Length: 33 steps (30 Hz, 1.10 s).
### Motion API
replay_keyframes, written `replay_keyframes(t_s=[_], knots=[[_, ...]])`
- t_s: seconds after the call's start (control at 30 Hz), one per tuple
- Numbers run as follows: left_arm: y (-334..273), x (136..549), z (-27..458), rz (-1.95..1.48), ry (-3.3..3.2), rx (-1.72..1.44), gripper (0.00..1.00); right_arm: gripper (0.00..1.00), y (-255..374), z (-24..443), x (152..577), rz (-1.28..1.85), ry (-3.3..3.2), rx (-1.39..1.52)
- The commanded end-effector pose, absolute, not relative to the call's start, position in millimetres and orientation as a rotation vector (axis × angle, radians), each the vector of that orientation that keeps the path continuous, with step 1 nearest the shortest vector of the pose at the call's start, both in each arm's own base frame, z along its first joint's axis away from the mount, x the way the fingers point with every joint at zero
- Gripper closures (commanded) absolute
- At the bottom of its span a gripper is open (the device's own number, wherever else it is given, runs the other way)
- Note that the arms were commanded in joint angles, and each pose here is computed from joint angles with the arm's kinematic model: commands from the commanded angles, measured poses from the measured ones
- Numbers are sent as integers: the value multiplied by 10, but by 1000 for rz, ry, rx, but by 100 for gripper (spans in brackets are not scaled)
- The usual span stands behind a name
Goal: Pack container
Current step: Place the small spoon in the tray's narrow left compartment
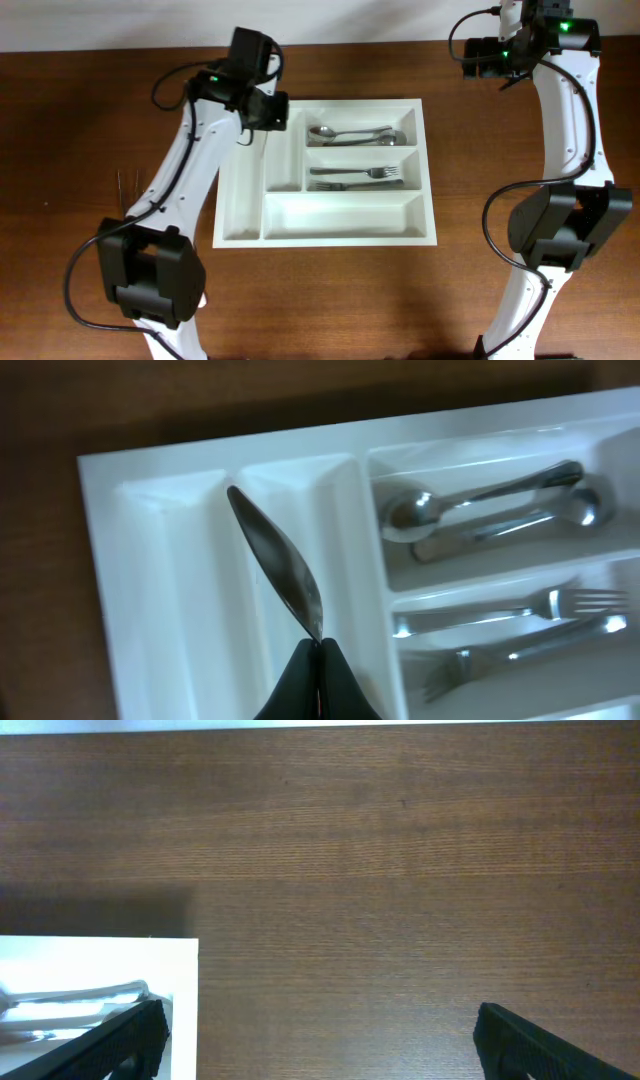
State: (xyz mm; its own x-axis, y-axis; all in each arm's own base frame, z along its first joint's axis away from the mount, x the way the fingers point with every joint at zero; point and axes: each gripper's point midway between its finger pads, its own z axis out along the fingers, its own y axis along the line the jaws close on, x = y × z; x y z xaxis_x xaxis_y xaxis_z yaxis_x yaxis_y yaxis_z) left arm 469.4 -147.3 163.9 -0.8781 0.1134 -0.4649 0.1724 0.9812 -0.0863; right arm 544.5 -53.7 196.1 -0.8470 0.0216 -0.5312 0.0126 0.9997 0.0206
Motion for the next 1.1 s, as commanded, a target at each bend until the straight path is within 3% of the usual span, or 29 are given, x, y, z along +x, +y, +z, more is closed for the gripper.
replay_keyframes(t_s=[0.0, 0.3, 0.43, 0.47, 0.5, 0.53, 0.57, 0.7, 0.9, 1.07], knots=[[-1545, 4676, 1349, -199, 2731, 73, 98, 1, -514, 2156, 5445, 21, 2539, 23], [-1690, 4597, 664, -202, 2884, 106, 98, 1, -514, 2156, 5445, 21, 2539, 23], [-1732, 4587, 611, -231, 2896, 112, 98, 1, -514, 2156, 5445, 21, 2539, 23], [-1736, 4598, 618, -233, 2891, 113, 91, 1, -514, 2156, 5445, 22, 2539, 23], [-1739, 4609, 635, -235, 2885, 113, 63, 1, -514, 2154, 5445, 21, 2540, 23], [-1739, 4609, 637, -235, 2885, 113, 47, 1, -514, 2156, 5445, 22, 2539, 23], [-1736, 4604, 636, -234, 2887, 113, 40, 1, -514, 2156, 5445, 21, 2539, 23], [-1615, 4582, 721, -187, 2901, 90, 34, 1, -514, 2154, 5445, 21, 2540, 23], [-859, 4564, 1384, 73, 2865, -20, 24, 1, -514, 2156, 5445, 21, 2539, 23], [-361, 4427, 1868, 136, 2813, -25, 21, 1, -514, 2156, 5445, 22, 2539, 23]])
